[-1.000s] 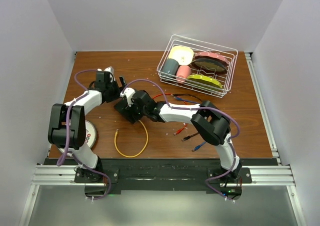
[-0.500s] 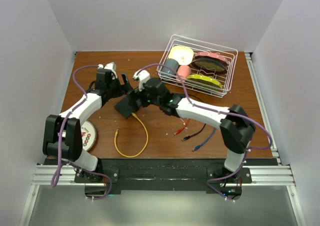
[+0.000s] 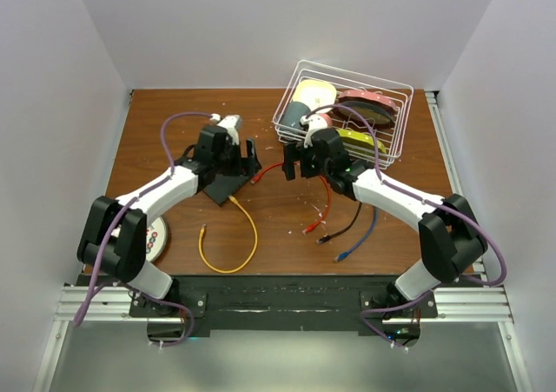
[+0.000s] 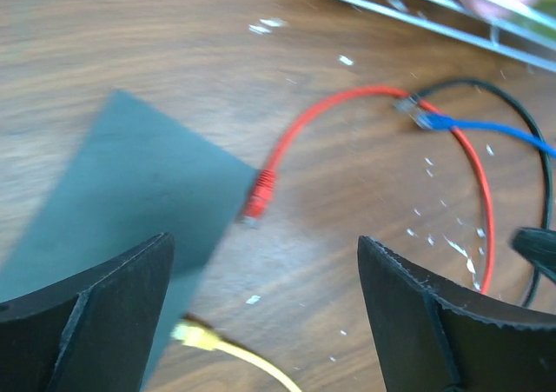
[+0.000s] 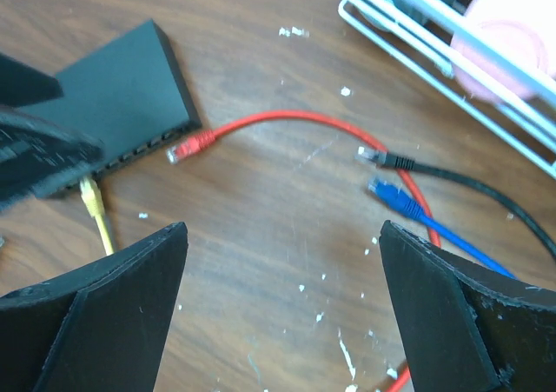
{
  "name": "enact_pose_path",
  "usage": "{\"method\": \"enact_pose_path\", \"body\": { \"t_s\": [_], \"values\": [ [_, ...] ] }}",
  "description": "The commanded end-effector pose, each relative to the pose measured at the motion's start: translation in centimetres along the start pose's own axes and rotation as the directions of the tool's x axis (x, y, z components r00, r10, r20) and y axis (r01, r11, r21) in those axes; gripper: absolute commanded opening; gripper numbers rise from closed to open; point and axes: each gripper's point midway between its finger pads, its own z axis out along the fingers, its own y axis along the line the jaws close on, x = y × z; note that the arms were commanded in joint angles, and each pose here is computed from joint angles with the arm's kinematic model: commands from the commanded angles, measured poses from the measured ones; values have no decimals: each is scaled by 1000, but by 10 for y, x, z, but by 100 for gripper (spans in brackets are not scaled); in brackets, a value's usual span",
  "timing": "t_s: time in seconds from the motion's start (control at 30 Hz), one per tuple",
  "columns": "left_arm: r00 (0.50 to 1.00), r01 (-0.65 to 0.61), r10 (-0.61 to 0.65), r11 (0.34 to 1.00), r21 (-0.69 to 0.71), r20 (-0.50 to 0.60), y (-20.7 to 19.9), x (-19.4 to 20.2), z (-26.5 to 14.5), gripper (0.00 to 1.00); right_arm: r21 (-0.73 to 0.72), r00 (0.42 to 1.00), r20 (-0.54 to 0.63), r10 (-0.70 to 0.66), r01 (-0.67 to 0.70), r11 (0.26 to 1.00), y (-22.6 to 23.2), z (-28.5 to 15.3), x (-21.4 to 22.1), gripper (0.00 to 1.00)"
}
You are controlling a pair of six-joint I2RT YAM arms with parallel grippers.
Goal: Insert the plug into the switch port
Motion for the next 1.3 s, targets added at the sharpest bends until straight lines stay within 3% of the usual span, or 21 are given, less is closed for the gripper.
{"method": "enact_pose_path", "body": {
  "t_s": [0.0, 0.47, 0.63, 1.0, 1.27],
  "values": [
    [993, -118, 115, 990, 77, 38, -42, -11, 11, 89, 25, 1000, 7, 27, -27, 999, -3, -10, 1, 94],
    [942, -311, 332, 914, 260, -43, -125, 68, 21, 84, 178, 988, 31, 151, -154, 972, -58, -24, 7, 90],
    [919, -363, 393, 862, 354, -14, -162, 93, 17, 82, 198, 979, 35, 199, -202, 959, -78, -29, 10, 89],
    [911, -390, 412, 837, 384, 28, -187, 135, 12, 74, 177, 949, 48, 311, -314, 933, -103, -38, 19, 89],
    [881, -424, 471, 824, 377, -39, -184, 177, 22, 65, 189, 938, 79, 339, -348, 918, -120, -46, 15, 89]
  ]
}}
